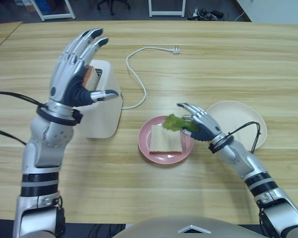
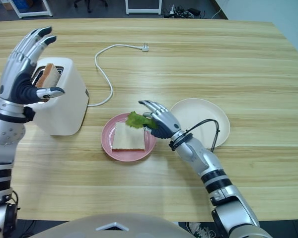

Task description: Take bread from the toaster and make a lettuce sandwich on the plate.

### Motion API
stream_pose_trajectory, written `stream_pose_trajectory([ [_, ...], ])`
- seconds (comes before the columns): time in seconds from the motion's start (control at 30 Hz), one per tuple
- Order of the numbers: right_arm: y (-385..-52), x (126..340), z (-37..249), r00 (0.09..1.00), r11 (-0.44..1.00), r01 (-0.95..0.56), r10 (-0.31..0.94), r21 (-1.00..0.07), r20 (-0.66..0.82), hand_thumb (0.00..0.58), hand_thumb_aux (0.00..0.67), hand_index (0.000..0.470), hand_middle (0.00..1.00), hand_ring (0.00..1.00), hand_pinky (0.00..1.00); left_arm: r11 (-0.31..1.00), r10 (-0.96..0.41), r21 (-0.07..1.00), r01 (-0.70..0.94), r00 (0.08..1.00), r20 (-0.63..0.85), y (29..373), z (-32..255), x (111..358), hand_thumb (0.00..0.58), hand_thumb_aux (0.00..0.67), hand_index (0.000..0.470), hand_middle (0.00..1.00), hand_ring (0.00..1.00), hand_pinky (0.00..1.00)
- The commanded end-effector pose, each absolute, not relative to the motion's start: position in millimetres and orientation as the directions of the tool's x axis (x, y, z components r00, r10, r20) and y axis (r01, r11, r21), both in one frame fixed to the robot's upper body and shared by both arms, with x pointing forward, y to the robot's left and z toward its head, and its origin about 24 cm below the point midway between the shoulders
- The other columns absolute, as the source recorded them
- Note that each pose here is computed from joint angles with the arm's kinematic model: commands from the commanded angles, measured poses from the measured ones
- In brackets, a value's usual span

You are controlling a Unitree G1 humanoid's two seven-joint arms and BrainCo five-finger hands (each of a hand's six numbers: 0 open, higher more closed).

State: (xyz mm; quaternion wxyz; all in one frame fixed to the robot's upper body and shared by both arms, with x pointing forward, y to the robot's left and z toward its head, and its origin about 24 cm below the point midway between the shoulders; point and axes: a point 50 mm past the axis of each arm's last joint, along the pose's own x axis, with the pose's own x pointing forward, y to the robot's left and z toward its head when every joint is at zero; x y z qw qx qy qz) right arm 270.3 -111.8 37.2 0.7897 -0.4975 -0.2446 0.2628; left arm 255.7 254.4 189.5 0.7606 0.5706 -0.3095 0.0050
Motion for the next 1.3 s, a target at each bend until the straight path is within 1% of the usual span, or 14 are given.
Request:
stream_pose_trajectory([
  [0.03,-100,270,27,0.720,0.334,-0.204,0.688,-0.920,0.090,0.556,0.533,0.374,0.00,0.00,0.00,0.270,-0.290,0.906,-0.326,0.870,0.399,282,183,245,0.000,0.000,0.000,0.00,0.00,0.00],
  [0.07,-98,269,25,0.717,0.329,-0.212,0.692,-0.920,0.082,0.543,0.502,0.352,0.00,0.00,0.00,0.253,-0.274,0.915,-0.314,0.884,0.379,287,180,243,0.000,0.000,0.000,0.00,0.00,0.00],
  [0.1,-97,269,22,0.715,0.319,-0.220,0.695,-0.922,0.070,0.505,0.428,0.300,0.00,0.00,0.00,0.232,-0.261,0.929,-0.288,0.902,0.344,292,176,242,0.000,0.000,0.000,0.00,0.00,0.00],
  [0.13,-97,268,19,0.714,0.310,-0.225,0.698,-0.924,0.060,0.417,0.315,0.221,0.00,0.00,0.00,0.203,-0.251,0.946,-0.255,0.920,0.302,297,170,240,0.000,0.000,0.000,0.00,0.00,0.00],
  [0.2,-98,268,16,0.713,0.302,-0.230,0.699,-0.925,0.051,0.212,0.137,0.096,0.00,0.00,0.00,0.152,-0.223,0.970,-0.189,0.950,0.220,306,160,238,0.000,0.000,0.000,0.00,0.00,0.00],
  [0.23,-98,267,16,0.712,0.302,-0.230,0.700,-0.925,0.052,0.031,0.018,0.013,0.00,0.00,0.00,0.139,-0.209,0.976,-0.169,0.958,0.196,310,157,238,0.000,0.000,0.000,0.00,0.00,0.00],
  [0.27,-98,267,17,0.710,0.305,-0.229,0.702,-0.925,0.056,0.000,0.000,0.000,0.00,0.00,0.00,0.132,-0.198,0.979,-0.157,0.963,0.181,312,155,237,0.000,0.000,0.000,0.00,0.00,0.00],
  [0.63,-99,261,21,0.684,0.316,-0.233,0.726,-0.920,0.076,0.000,0.000,0.000,0.00,0.00,0.00,0.106,-0.164,0.993,-0.044,0.985,0.062,314,135,238,0.000,0.000,0.000,0.00,0.00,0.00],
  [0.9,-93,258,20,0.655,0.286,-0.242,0.753,-0.927,0.062,0.000,0.000,0.000,0.00,0.00,0.00,0.074,-0.158,0.997,-0.021,0.987,0.032,306,127,253,0.000,0.000,0.000,0.00,0.00,0.00],
  [1.17,-92,273,15,0.705,0.139,-0.086,0.709,-0.987,0.038,0.000,0.000,0.000,0.00,0.00,0.00,0.068,-0.169,0.997,-0.037,0.984,0.048,298,126,263,0.000,0.000,0.000,0.00,0.00,0.00],
  [1.2,-90,274,15,0.706,0.126,-0.066,0.707,-0.990,0.043,0.031,0.018,0.013,0.01,0.01,0.01,0.071,-0.170,0.997,-0.045,0.984,0.056,297,127,264,0.000,0.000,0.000,0.00,0.00,0.00],
  [1.23,-88,275,15,0.706,0.122,-0.052,0.707,-0.991,0.051,0.271,0.181,0.127,0.01,0.01,0.01,0.073,-0.171,0.996,-0.053,0.983,0.065,296,128,264,0.000,0.000,0.000,0.00,0.00,0.00],
  [1.27,-87,275,16,0.705,0.123,-0.040,0.707,-0.992,0.059,0.429,0.328,0.230,0.02,0.02,0.02,0.075,-0.171,0.995,-0.061,0.983,0.073,296,129,265,0.000,0.000,0.000,0.00,0.00,0.00],
  [1.3,-86,275,16,0.705,0.125,-0.031,0.706,-0.992,0.067,0.500,0.420,0.295,0.01,0.01,0.01,0.076,-0.171,0.995,-0.068,0.982,0.080,296,130,266,0.000,0.000,0.000,0.00,0.00,0.00],
])
